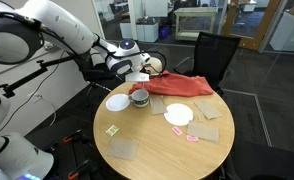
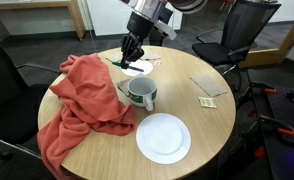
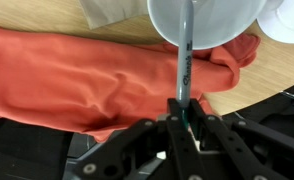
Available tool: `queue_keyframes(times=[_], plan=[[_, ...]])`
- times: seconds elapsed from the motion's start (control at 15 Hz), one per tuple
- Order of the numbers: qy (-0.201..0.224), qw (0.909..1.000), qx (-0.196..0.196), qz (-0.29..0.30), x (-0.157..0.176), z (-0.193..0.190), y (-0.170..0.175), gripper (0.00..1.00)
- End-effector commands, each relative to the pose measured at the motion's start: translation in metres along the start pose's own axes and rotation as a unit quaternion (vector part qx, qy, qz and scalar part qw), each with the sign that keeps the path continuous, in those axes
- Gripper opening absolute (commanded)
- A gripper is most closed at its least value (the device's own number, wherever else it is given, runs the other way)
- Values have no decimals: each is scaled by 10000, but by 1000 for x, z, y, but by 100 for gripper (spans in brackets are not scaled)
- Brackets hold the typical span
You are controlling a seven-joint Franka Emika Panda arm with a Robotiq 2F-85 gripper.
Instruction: Pick the pen from the cup and put it on the table, then pick it and put it back in the cup
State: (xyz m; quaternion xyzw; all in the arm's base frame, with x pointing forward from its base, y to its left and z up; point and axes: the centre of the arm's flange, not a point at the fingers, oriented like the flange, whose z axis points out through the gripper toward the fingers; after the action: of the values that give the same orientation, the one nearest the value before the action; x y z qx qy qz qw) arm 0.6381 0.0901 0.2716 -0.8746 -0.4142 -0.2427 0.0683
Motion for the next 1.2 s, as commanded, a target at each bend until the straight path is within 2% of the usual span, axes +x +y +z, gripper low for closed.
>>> queue_keyframes(times=[0.0, 0.6, 0.67, 0.73, 0.8, 1.13], plan=[[357, 9992, 158, -88, -19, -4, -4, 4], [508, 9976, 457, -118, -44, 7, -3, 4], [495, 9977, 460, -111, -46, 7, -5, 40], [485, 9977, 460, -127, -49, 7, -6, 41], [481, 9976, 477, -146, -51, 8, -7, 47], [480, 9972, 539, -176, -59, 6, -12, 84]])
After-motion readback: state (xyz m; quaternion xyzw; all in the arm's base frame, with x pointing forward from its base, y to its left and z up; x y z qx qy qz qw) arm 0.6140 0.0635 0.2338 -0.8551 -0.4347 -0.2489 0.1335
